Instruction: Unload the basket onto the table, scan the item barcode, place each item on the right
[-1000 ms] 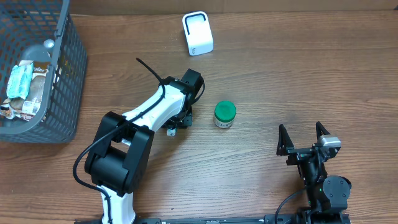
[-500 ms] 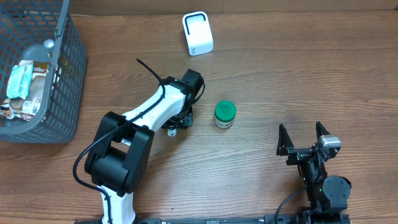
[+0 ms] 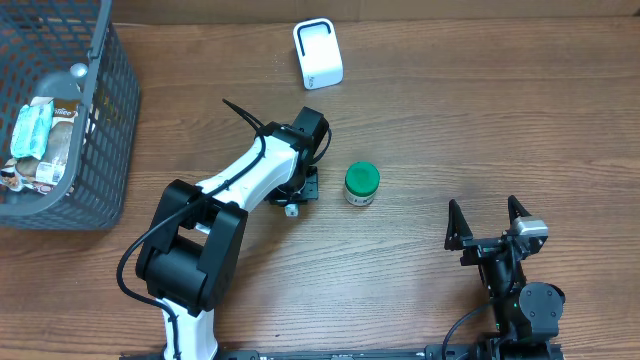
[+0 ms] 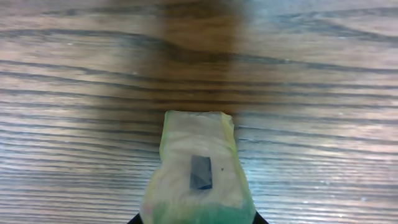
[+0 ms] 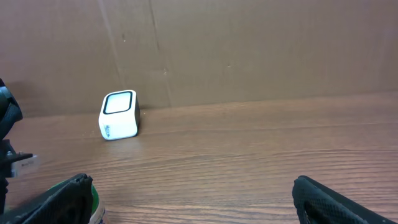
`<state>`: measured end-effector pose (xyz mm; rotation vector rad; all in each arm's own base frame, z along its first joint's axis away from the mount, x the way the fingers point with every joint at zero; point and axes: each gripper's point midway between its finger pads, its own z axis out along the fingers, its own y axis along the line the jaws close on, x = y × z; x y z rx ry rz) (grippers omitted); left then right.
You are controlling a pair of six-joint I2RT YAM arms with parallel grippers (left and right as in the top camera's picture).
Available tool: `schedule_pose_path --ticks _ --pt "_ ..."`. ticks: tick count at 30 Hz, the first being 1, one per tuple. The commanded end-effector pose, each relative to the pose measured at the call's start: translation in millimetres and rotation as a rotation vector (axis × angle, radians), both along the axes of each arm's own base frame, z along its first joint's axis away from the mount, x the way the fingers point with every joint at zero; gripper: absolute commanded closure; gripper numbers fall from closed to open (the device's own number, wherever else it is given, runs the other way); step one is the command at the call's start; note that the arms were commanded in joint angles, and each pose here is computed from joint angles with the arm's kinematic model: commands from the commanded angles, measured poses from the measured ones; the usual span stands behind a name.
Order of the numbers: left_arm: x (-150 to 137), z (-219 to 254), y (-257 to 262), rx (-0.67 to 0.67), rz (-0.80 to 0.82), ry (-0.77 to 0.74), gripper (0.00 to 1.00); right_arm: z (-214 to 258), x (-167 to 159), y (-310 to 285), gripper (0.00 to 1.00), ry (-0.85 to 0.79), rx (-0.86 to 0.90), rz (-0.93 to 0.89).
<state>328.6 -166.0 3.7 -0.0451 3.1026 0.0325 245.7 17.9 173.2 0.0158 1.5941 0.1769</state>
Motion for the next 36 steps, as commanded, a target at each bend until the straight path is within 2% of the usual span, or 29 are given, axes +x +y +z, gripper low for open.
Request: schedule_pose_path --ticks 1,12,24,36 --pt "-3.1 4.6 -18.4 -0.046 -0.037 0.004 0.81 -1.8 -0.2 2.2 0.0 -0.004 0.001 0.011" --pt "-3.6 21.0 -60.1 -0.074 -0.087 -0.053 0.78 -1.8 -0.2 2.2 0.0 -0.004 0.001 0.011" --pt "-10.0 21.0 -69.6 -0.072 -0.084 -0.056 0.79 -1.9 -0.2 2.2 0.0 -0.004 0.001 0.011" --pt "-15.0 20.5 -67.6 -0.062 -0.068 -0.039 0.75 -1.8 -0.2 2.2 0.0 -0.004 0.001 0.011"
